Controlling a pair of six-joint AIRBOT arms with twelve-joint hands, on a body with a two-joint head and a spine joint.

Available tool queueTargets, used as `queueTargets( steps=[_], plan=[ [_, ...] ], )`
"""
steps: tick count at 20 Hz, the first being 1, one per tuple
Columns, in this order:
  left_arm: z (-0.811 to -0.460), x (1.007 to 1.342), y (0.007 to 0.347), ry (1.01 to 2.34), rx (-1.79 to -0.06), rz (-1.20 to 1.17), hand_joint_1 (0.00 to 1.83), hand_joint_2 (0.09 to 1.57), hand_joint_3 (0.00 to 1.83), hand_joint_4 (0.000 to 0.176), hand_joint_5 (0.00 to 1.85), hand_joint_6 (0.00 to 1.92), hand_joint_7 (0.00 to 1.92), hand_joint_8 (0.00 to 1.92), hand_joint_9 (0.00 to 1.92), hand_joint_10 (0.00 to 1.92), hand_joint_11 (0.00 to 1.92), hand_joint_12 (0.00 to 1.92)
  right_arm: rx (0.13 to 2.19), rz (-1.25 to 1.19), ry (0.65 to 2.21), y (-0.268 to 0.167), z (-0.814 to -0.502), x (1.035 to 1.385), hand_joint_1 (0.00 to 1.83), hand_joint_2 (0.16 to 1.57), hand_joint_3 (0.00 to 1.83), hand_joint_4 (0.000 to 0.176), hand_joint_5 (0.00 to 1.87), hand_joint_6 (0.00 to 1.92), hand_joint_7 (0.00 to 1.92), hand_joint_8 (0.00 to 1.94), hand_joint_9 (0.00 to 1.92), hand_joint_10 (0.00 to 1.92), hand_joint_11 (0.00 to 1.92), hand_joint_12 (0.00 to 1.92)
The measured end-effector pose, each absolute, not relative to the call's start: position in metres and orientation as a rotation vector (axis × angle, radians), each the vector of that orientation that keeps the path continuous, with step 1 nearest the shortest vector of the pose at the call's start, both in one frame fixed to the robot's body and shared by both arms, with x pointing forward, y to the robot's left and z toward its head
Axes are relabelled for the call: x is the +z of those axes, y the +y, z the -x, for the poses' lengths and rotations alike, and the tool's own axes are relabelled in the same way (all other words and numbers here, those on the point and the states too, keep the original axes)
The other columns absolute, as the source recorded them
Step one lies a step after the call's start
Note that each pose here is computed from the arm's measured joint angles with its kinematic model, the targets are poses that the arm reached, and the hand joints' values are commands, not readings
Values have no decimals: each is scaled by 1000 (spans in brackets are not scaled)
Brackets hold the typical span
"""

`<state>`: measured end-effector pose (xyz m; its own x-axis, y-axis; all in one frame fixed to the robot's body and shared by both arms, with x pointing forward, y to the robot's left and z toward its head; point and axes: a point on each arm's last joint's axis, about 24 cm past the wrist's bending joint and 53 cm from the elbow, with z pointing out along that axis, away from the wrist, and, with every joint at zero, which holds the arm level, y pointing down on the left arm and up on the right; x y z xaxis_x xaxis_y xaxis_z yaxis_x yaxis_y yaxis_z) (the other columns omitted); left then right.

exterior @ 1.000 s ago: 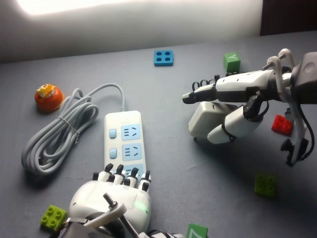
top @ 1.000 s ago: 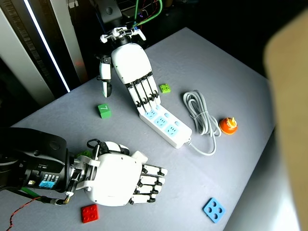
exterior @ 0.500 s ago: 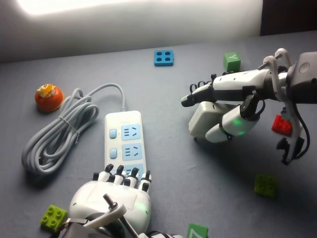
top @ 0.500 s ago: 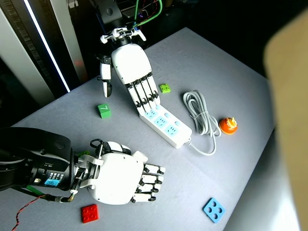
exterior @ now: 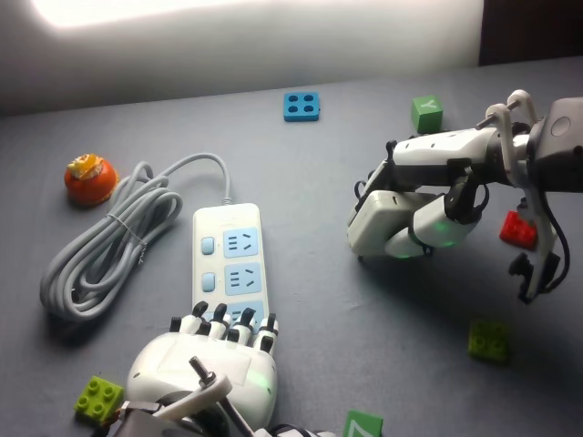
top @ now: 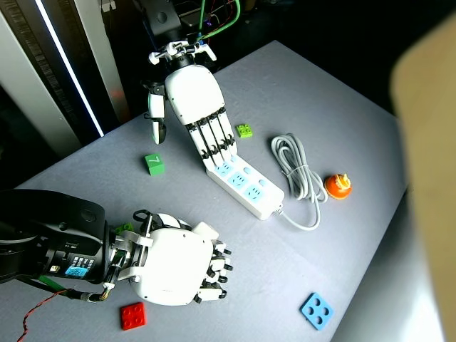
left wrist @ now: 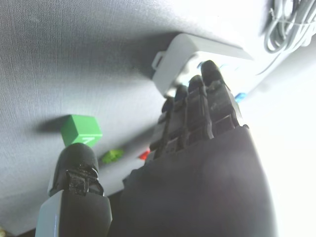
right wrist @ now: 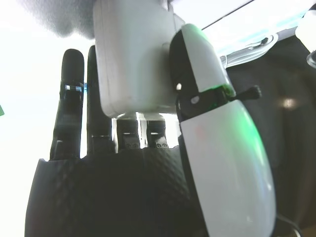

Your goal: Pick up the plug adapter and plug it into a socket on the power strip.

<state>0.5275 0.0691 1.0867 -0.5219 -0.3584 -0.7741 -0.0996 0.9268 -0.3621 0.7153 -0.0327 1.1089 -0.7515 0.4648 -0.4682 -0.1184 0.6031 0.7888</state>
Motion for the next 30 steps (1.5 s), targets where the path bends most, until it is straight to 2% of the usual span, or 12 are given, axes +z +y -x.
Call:
queueTargets(
  steps=[1,2,3,4,6,9,10,12,16,21,24,30],
  plan=[
    [-528,1087,69,2110,-337,326,21,1210,0,0,0,0,19,2,9,2,0,176,1127,-273,2158,-33,-716,1109,1088,1253,0,0,719,1359,806,33,798,67,412,1268],
    [-528,1087,69,2110,-337,326,13,1213,1,0,6,2,26,4,20,5,0,178,1125,-276,2154,-33,-717,1110,1164,1230,0,0,818,1336,737,1005,868,101,470,1331],
    [-528,1087,69,2110,-338,326,19,1216,1,0,4,1,24,2,24,4,0,159,1123,-277,2150,-34,-718,1110,1165,1237,1,0,801,1381,717,1227,911,131,498,1373],
    [-528,1087,69,2111,-338,326,35,1214,0,0,4,1,21,0,23,3,0,149,1120,-277,2147,-34,-719,1111,1165,1225,0,0,791,1362,769,1227,934,232,541,1393],
    [-528,1087,69,2110,-337,326,83,1196,2,0,33,1,42,0,47,1,0,191,1114,-269,2143,-35,-719,1111,1210,1195,6,0,752,1188,909,1261,891,805,626,1536],
    [-528,1087,69,2108,-338,324,86,1193,3,0,38,1,47,0,53,1,0,206,1104,-218,2138,-33,-719,1117,1220,1192,1,0,755,1157,926,1260,855,953,636,1555],
    [-528,1087,69,2107,-337,325,77,1191,2,0,37,0,52,2,49,0,0,210,1098,-179,2140,-32,-718,1120,1238,1176,1,0,819,1028,928,1312,825,1189,684,1622],
    [-528,1087,69,2107,-336,325,64,1195,2,0,10,0,29,1,22,1,0,123,1091,-97,2106,-31,-721,1141,1254,1147,0,0,933,842,939,1310,768,1343,653,1665],
    [-528,1087,69,2108,-338,324,104,1191,0,0,34,6,47,5,33,6,19,102,1046,10,2000,-34,-734,1190,1248,1152,1,0,919,883,924,1321,762,1314,650,1637],
    [-528,1088,69,2106,-336,325,76,1191,0,0,41,1,65,1,58,2,0,220,915,243,1944,-27,-718,1201,1243,1161,1,0,895,919,917,1331,717,1316,586,1690],
    [-527,1088,69,2107,-337,324,51,1205,2,0,12,0,28,1,21,1,0,127,935,314,1877,-9,-706,1230,1246,1160,0,0,893,918,923,1323,742,1295,638,1647],
    [-529,1090,72,2104,-334,337,50,1212,2,0,13,2,38,1,35,2,0,170,847,321,1750,-26,-718,1257,1244,1164,0,0,890,924,914,1337,757,1284,645,1630]
  ],
)
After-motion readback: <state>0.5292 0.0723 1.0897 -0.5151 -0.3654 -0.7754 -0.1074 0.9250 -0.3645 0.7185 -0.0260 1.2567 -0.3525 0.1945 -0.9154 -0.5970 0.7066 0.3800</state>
